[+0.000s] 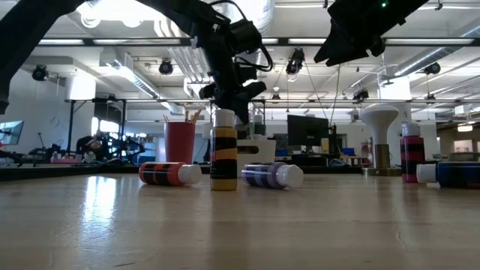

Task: Pick & Place Paint Supplies
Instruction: Put the gray paint bottle into the white bin

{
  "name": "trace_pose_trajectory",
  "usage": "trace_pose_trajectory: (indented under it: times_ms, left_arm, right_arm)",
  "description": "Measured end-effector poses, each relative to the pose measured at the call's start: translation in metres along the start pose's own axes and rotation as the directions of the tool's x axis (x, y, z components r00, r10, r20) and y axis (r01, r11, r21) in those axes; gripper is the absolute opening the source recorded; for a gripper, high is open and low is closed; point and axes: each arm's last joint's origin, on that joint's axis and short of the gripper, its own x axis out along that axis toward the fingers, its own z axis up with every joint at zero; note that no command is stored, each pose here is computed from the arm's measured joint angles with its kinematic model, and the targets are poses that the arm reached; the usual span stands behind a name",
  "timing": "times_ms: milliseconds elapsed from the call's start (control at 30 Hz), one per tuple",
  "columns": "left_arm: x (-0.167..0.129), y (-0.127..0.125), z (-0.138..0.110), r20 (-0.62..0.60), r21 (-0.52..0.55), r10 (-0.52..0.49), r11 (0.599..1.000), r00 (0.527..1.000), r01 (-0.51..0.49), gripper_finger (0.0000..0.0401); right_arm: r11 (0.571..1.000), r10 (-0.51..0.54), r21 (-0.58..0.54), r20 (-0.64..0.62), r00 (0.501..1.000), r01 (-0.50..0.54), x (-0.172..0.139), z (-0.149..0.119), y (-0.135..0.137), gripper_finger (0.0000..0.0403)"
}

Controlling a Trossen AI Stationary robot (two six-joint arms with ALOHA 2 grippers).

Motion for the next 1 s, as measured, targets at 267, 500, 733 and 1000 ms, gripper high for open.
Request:
trace_pose_trajectory:
  times_ms: [267, 500, 733, 1000]
  left_arm:
    - [0.011, 0.001, -0.003, 0.003, -0.015, -0.009, 1.000, 1.000, 0.009, 0.0121]
    - [0.020, -0.001, -0.009, 0.037, -0.022, -0.016, 1.000, 0.999, 0.017, 0.0121]
    - [0.026, 0.004, -0.014, 0.022, -0.025, 0.000, 1.000, 1.000, 0.001, 0.0121]
    - [0.034, 0.006, -0.020, 0.035, -0.030, 0.000, 1.000, 0.999, 0.001, 0.0121]
  right_arm:
    - [1.000, -0.007, -0.012, -0.014, 1.000, 0.007, 0.001, -0.001, -0.001, 0.0244]
    - [1.000, -0.008, -0.012, -0.014, 1.000, 0.008, 0.001, -0.001, -0.001, 0.0253]
    - [1.000, -0.008, -0.012, -0.014, 1.000, 0.008, 0.001, -0.001, -0.001, 0.0273]
    - [1.000, -0.008, -0.012, -0.014, 1.000, 0.008, 0.001, -0.001, -0.001, 0.0275]
